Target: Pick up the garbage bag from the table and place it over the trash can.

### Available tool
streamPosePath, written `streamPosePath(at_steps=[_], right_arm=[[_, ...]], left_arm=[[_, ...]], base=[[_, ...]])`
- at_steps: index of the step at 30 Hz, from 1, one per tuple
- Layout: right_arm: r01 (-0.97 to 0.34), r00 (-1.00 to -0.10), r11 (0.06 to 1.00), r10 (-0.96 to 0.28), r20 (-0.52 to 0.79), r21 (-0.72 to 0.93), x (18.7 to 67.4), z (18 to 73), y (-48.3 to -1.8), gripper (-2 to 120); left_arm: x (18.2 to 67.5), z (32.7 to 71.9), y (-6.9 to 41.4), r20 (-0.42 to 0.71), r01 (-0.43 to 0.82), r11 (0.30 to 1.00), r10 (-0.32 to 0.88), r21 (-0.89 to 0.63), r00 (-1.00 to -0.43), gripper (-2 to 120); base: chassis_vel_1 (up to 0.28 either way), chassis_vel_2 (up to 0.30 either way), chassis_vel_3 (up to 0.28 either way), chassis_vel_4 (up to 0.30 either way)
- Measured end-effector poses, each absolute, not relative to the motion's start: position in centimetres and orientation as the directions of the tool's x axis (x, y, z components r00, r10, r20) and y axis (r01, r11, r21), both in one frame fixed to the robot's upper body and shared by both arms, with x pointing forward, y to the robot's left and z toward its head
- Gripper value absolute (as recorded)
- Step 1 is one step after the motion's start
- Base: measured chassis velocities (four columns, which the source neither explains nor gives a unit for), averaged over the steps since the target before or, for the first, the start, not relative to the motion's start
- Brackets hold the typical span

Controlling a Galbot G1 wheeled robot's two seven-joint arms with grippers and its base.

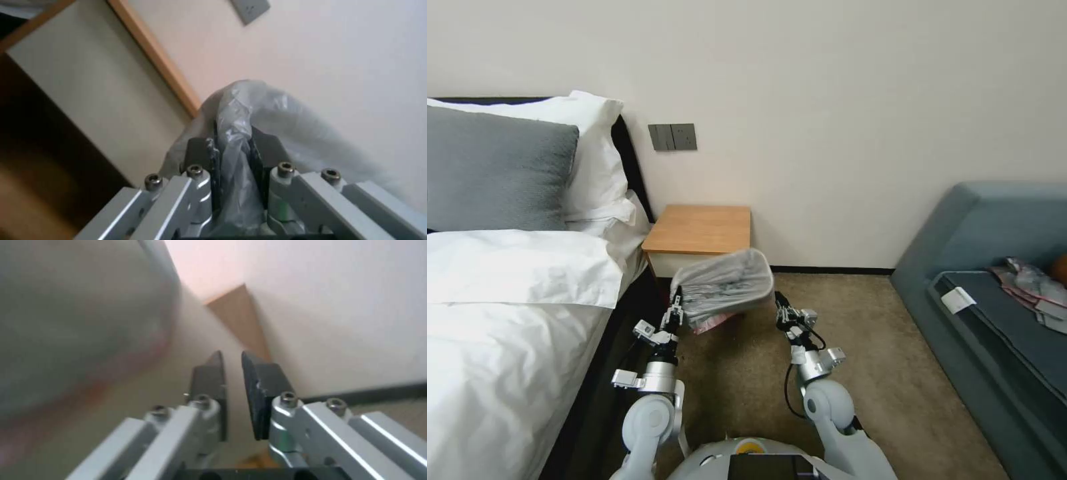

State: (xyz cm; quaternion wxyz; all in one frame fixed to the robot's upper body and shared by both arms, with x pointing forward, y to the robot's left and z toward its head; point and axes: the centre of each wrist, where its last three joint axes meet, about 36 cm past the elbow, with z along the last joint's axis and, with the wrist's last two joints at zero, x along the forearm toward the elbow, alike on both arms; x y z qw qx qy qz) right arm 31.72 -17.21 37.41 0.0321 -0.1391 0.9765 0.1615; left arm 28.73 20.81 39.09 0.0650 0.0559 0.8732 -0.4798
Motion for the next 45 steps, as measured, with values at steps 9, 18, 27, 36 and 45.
streamPosePath(at_steps=[9,18,27,36,45], right_arm=[[-0.248,-0.966,0.967,-0.242,-0.097,0.057,29.5,38.8,-21.3,48],[-0.251,-0.917,0.964,-0.265,-0.297,-0.085,30.0,44.0,-23.0,82],[-0.481,-0.780,0.746,-0.604,-0.163,-0.460,31.0,49.1,-22.6,52],[-0.698,-0.662,0.491,-0.721,0.207,-0.521,37.0,49.2,-21.5,19],[-0.814,-0.567,0.425,-0.731,0.381,-0.396,41.0,46.9,-16.8,0]], left_arm=[[29.3,38.7,21.4,-0.069,0.064,0.667,0.019,-0.743,-0.997,11],[29.0,37.6,21.3,-0.027,0.056,0.846,0.049,-0.531,-0.998,11],[29.1,37.6,21.2,-0.050,0.102,0.952,0.091,-0.288,-0.995,11],[28.9,37.1,20.1,-0.049,0.103,0.981,0.096,-0.167,-0.994,11],[29.1,36.7,19.3,-0.049,0.094,0.982,0.088,-0.161,-0.995,11]], base=[[0.000,0.000,0.000,0.000],[0.000,0.000,0.000,0.000],[0.000,0.000,0.000,0.000],[0.000,0.000,0.000,0.000],[0.000,0.000,0.000,0.000]])
